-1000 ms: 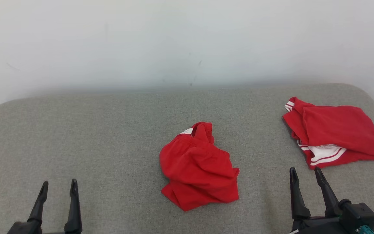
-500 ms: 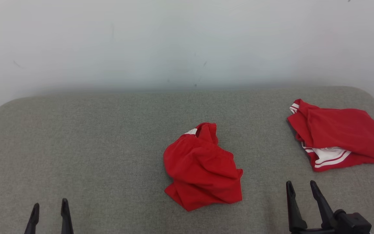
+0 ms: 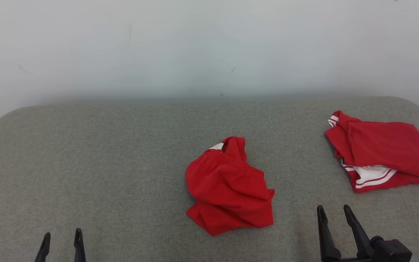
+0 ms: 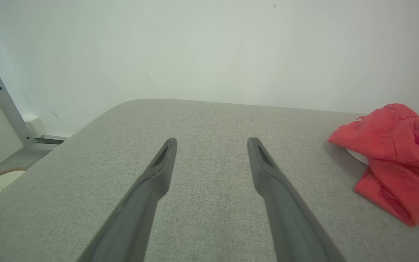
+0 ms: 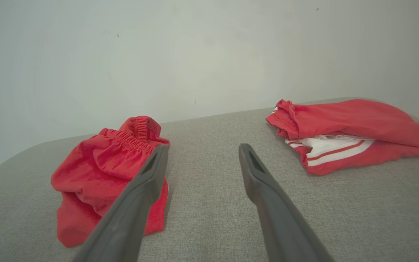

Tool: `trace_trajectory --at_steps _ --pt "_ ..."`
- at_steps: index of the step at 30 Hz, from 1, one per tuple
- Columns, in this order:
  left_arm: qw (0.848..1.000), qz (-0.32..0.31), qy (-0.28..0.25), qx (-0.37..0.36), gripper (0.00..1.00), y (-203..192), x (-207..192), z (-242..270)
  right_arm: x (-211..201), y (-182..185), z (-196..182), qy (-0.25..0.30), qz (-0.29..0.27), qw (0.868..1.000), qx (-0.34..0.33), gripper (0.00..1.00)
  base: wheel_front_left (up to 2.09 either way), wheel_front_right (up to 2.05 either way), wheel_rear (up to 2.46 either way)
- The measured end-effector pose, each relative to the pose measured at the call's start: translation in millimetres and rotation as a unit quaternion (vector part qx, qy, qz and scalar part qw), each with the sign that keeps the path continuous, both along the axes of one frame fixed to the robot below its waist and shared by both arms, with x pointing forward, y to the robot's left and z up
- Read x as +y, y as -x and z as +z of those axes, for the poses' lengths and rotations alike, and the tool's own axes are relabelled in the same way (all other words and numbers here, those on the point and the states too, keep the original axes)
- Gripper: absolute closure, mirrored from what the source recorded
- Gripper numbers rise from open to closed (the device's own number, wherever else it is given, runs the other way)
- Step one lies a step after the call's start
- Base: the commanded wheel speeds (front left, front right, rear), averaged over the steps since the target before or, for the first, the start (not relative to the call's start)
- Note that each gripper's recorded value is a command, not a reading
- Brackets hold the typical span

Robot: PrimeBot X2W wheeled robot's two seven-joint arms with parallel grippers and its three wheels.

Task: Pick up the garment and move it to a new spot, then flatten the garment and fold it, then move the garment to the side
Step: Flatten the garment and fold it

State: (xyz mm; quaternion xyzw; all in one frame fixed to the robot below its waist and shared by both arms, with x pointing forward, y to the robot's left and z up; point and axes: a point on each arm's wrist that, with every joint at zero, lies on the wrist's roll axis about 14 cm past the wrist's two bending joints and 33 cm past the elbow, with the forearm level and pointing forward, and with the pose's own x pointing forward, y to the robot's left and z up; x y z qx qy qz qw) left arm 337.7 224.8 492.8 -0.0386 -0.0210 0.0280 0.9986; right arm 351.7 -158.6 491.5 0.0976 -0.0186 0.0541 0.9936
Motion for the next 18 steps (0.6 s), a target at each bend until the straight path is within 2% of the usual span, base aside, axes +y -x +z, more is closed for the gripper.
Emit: trace_trajectory --at_steps 18 --pt "1.0 0.005 0.002 -0.004 0.0 0.5 0.5 1.0 2.7 0.0 -0.3 0.0 0.004 1.0 0.0 0.0 0.0 0.0 0.0"
